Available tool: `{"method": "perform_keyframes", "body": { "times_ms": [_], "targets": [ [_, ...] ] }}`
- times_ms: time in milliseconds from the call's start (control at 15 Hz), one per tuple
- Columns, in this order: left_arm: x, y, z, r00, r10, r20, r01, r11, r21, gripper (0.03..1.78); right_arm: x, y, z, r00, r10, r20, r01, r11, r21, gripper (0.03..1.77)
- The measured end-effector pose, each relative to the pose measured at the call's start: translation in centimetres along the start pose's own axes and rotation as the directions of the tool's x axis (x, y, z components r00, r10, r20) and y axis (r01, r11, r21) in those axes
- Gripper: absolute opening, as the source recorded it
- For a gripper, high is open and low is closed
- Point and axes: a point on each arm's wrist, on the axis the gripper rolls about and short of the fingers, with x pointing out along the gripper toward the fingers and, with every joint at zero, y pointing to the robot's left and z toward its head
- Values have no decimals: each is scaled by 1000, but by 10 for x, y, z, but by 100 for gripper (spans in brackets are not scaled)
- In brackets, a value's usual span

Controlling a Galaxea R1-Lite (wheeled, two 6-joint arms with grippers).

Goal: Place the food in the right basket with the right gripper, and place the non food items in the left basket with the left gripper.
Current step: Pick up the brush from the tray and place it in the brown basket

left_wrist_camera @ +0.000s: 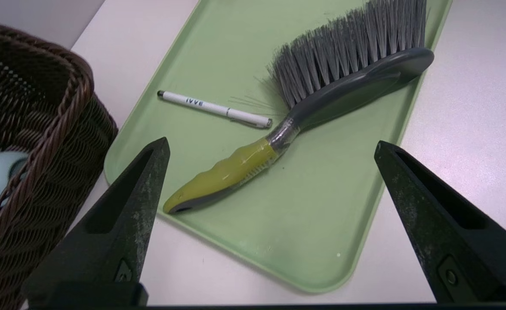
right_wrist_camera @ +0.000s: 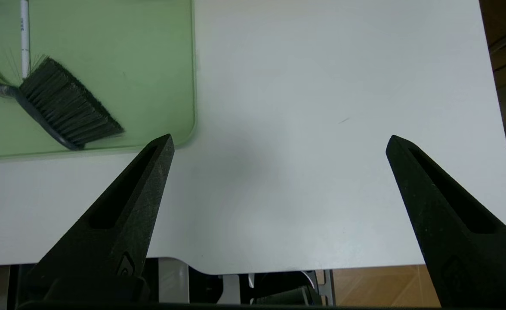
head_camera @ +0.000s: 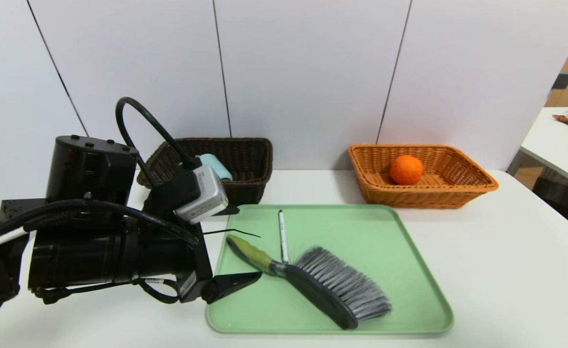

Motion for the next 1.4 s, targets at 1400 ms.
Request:
{"method": "perform_keyframes", "body": {
  "times_ms": [1400],
  "targets": [
    [83, 15, -42, 991, -99, -90, 101, 995, 15, 169, -7, -5, -17, 995, -15, 95, 6, 995, 99, 169]
  ]
}}
